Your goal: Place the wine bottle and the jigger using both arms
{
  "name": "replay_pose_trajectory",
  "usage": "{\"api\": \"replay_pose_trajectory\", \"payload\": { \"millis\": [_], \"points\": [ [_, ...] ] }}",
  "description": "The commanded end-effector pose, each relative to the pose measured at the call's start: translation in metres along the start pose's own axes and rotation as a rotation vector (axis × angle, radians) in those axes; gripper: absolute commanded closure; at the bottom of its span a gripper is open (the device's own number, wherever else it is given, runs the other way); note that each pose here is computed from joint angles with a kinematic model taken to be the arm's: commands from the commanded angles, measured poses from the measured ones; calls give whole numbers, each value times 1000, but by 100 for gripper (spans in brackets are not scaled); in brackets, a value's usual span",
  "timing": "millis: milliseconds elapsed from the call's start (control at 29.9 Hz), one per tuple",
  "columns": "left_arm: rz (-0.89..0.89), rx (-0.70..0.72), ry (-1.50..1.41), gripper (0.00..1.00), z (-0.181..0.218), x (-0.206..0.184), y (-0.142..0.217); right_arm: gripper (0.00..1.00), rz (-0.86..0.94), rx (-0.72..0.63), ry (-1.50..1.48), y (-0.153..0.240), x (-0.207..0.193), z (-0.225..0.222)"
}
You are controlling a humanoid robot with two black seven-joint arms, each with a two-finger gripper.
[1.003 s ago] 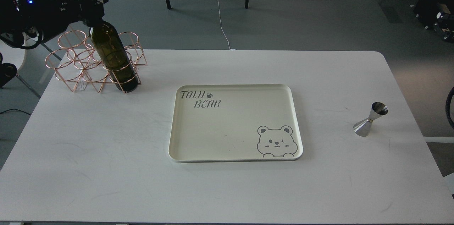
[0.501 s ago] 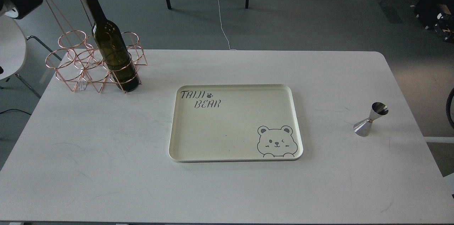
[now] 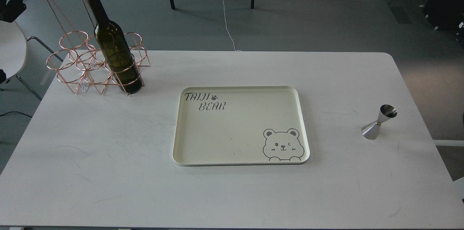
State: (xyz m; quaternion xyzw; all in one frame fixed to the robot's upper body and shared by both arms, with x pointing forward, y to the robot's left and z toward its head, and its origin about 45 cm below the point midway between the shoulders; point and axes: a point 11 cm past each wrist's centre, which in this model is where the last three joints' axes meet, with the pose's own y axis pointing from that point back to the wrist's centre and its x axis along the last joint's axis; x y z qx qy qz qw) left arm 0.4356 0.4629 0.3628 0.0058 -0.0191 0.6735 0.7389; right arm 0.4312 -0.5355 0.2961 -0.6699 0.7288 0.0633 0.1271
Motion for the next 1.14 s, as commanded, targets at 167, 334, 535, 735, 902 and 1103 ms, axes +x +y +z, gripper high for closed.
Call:
{"api": "replay_pose_trajectory", "payload": {
  "millis": [167,334,535,735,902,1103],
  "points": [
    [0,-20,356,2,-50,20,4,1,68,-20,-226,8,6,27],
    [25,-40,481,2,-63,23,10,1,91,-38,-292,13,7,44],
    [50,-25,621,2,-96,11,16,1,88,-64,-318,16,0,64],
    [45,-57,719,2,-107,0,15,1,83,-67,-361,15,-10,77],
    [44,-62,730,2,-107,-1,14,1,84,-54,-374,14,-12,77],
    [46,-69,724,2,-104,2,15,1,74,-55,-364,12,-14,76]
  ]
}}
